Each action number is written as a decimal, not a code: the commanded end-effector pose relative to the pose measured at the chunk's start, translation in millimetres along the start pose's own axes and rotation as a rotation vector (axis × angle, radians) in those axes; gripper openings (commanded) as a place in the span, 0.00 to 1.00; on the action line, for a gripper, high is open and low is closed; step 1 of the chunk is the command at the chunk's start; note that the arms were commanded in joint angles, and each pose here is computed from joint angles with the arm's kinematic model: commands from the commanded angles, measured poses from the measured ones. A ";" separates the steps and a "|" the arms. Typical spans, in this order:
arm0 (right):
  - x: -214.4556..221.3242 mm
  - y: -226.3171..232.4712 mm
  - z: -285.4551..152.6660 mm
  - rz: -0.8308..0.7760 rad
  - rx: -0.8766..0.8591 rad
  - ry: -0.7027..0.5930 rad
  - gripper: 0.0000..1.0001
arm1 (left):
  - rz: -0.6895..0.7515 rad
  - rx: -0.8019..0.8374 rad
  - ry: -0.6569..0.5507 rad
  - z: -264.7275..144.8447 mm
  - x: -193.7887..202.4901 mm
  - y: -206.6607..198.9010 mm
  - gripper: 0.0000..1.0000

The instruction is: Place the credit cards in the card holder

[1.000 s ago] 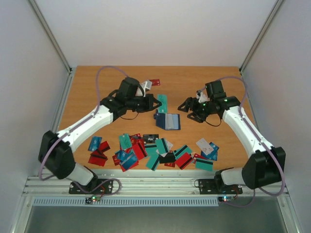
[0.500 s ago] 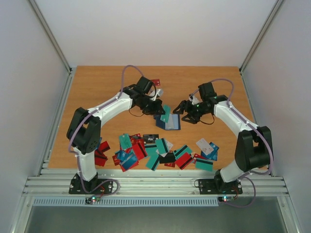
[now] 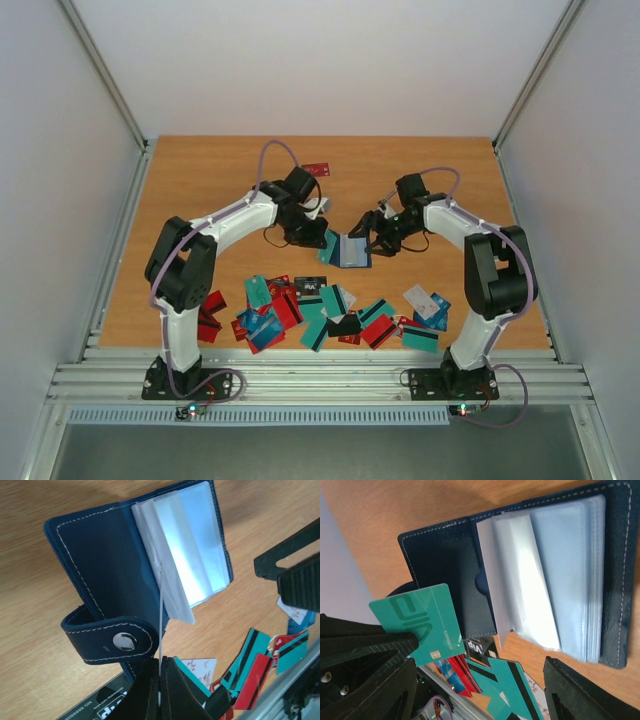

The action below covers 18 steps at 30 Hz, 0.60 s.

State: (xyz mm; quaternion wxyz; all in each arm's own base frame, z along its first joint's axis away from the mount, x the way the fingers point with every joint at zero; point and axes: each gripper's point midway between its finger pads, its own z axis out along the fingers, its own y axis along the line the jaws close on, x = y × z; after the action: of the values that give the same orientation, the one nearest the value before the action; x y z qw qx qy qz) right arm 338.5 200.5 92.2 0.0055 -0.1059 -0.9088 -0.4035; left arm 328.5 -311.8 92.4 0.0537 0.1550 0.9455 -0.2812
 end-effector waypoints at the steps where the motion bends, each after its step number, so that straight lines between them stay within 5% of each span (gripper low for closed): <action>1: -14.7 10.6 3.2 -0.049 -0.039 -0.004 0.70 | 0.018 -0.064 0.028 6.2 8.6 19.1 0.00; 18: -22.3 -18.6 22.1 -0.044 0.040 0.009 0.66 | -0.006 -0.072 0.066 22.6 15.0 28.7 0.00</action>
State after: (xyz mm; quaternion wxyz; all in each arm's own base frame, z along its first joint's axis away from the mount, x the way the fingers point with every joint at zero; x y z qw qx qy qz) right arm 351.3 203.1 66.2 0.0162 -0.0957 -0.9130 -0.3962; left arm 320.2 -297.9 59.0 0.0284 0.1520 0.9572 -0.2445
